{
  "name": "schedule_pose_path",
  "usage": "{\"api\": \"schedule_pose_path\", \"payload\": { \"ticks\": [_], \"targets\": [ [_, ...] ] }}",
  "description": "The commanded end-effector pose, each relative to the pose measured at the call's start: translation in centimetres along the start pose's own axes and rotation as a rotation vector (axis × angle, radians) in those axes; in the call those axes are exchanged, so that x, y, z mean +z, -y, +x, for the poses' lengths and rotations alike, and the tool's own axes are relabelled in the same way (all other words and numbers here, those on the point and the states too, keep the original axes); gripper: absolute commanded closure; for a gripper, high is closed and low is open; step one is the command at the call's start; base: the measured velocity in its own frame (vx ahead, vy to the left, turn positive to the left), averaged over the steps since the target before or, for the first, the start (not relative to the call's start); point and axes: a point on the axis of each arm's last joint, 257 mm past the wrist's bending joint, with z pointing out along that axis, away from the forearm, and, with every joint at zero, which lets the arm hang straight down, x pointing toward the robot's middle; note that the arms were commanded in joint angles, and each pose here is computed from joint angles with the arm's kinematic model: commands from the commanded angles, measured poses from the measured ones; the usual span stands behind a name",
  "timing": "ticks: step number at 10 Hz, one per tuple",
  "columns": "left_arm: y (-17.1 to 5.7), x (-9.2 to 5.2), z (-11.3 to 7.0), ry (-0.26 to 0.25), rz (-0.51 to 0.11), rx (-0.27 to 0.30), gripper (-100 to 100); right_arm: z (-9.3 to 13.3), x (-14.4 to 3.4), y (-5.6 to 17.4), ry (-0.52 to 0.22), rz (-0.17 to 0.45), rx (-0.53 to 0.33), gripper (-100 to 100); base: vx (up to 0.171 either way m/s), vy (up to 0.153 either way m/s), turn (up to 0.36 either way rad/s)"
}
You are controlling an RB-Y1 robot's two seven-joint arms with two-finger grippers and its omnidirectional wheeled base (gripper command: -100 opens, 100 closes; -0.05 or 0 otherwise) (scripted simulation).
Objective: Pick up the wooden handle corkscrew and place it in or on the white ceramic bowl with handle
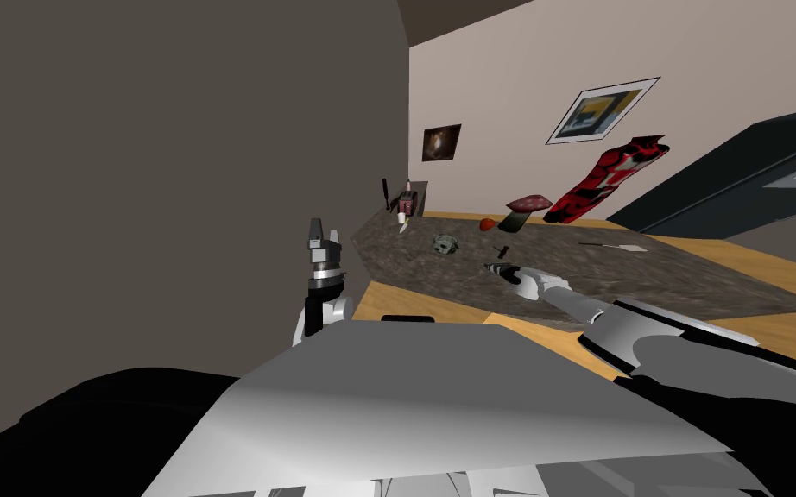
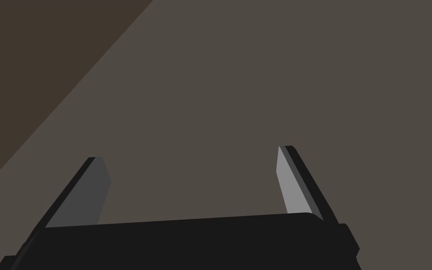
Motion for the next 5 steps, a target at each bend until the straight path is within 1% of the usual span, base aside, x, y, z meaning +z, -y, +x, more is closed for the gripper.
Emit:
{"api": "schedule_pose_path", "payload": {
  "ticks": [1,2,3,5],
  "targets": [
    [0.0,0.0,0.0,0.000,0.000,0.000,0,0.1,0.1,0.7,-0.004,0.014,-0.005,-100,0.014,0.006,-0.003],
    [0.0,0.0,0.0,0.000,0.000,0.000,0,-0.7,0.2,2.7,-0.006,0.062,-0.048,-100,0.032,0.019,0.032],
    [0.0,0.0,0.0,0.000,0.000,0.000,0,-0.5,0.1,3.1,-0.010,0.070,-0.048,-100,0.034,0.015,0.023],
    [0.0,0.0,0.0,0.000,0.000,0.000,0,-1.9,-0.2,7.3,-0.017,0.168,-0.121,-100,0.057,0.022,0.044]
  ]
}}
